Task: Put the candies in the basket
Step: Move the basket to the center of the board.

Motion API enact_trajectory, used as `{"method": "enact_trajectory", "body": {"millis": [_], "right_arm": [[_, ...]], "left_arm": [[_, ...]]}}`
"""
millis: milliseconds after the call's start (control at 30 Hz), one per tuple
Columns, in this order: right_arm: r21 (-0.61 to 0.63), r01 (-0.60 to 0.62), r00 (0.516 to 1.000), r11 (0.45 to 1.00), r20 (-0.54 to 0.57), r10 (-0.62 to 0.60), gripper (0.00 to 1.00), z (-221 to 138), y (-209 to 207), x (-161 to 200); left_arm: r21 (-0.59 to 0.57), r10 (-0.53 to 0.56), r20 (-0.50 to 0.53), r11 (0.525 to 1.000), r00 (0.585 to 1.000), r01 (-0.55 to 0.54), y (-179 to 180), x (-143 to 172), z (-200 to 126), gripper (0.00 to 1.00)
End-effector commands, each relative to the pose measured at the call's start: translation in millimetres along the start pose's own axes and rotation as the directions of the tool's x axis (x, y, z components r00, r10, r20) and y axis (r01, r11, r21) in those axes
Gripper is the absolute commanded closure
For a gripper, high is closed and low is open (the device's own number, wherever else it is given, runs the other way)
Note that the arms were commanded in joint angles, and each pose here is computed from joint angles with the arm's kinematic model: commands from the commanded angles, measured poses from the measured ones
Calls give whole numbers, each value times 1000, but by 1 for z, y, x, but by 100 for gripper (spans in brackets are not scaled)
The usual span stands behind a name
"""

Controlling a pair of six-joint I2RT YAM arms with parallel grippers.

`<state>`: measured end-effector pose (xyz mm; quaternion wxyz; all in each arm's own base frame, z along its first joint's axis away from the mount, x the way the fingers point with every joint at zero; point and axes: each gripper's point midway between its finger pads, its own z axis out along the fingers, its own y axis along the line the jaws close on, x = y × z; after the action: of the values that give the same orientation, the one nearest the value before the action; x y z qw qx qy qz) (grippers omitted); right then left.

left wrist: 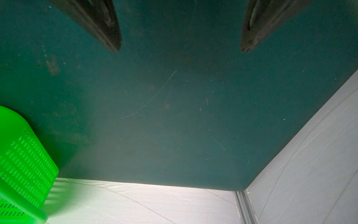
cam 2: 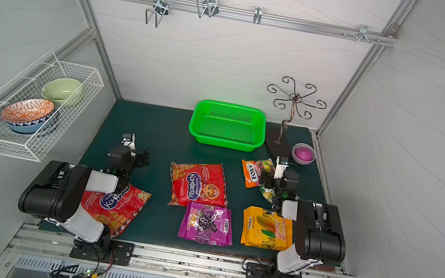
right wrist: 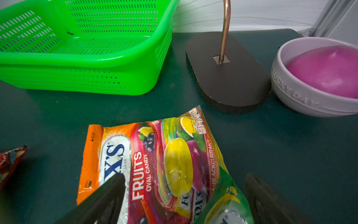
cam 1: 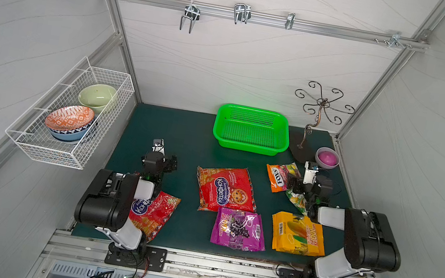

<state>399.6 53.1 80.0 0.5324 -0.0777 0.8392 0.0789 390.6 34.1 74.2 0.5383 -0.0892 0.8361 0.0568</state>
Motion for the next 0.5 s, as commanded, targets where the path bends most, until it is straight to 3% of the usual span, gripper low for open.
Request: {"method": "enact_trajectory", "body": {"millis": [0, 467], "right_arm": [[-14, -2, 1000, 1000, 2, 2, 1, 1, 2, -2], [-15, -3, 1000, 1000, 1, 3, 1, 1, 2, -2]], "left_arm": [[7, -12, 61, 1000, 998, 11, -3, -19, 0, 0], [7, -11, 60, 1000, 998, 11, -3, -19, 0, 0]]}}
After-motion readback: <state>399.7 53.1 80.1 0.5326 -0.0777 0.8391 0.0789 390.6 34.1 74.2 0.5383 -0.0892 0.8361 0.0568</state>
